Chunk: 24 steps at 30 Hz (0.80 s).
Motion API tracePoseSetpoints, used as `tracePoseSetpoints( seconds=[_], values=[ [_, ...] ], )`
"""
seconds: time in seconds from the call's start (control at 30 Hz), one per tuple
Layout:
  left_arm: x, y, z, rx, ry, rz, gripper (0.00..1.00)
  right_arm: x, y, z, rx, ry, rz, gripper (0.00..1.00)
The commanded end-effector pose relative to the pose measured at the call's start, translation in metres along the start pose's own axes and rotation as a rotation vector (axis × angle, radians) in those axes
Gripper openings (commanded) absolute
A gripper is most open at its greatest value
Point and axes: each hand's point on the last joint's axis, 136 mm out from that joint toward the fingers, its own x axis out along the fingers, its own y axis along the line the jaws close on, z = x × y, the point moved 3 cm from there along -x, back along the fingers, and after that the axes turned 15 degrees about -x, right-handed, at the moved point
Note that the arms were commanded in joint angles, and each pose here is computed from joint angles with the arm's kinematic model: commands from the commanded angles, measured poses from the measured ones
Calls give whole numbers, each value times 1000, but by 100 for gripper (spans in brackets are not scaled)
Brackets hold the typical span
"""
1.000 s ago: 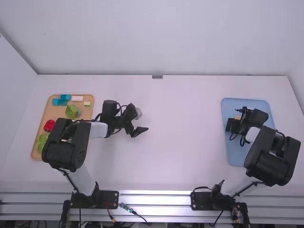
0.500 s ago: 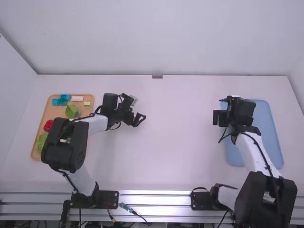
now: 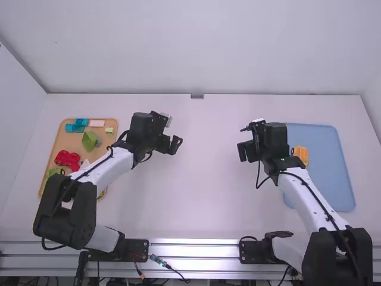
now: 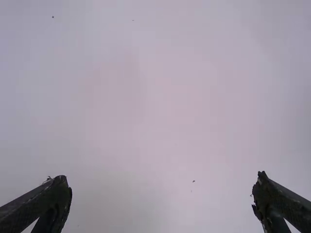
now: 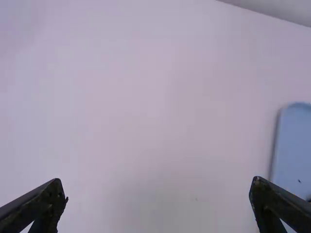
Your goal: Assemble lego blocks to make yellow taxi
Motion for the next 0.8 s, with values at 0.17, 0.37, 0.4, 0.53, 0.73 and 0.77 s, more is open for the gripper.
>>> tracePoseSetpoints(
  seconds=[0.17, 0.37, 0.4, 0.53, 0.73, 0.77],
  values=[
    [-26, 27, 8, -44, -63, 120, 93, -9, -20, -9, 87, -23, -113, 94],
    [-49, 64, -1, -96, -106, 248, 85, -23, -40, -24, 218, -81, -203, 85],
    [-55, 73, -4, -110, -117, 282, 83, -26, -42, -27, 245, -94, -217, 83],
    [-73, 97, -15, -149, -146, 382, 77, -30, -32, -41, 290, -99, -215, 77],
    [-87, 100, -41, -150, -154, 422, 66, -36, -15, -65, 290, -99, -215, 65],
    [-88, 99, -46, -150, -154, 422, 64, -37, -12, -71, 290, -99, -215, 63]
  ],
)
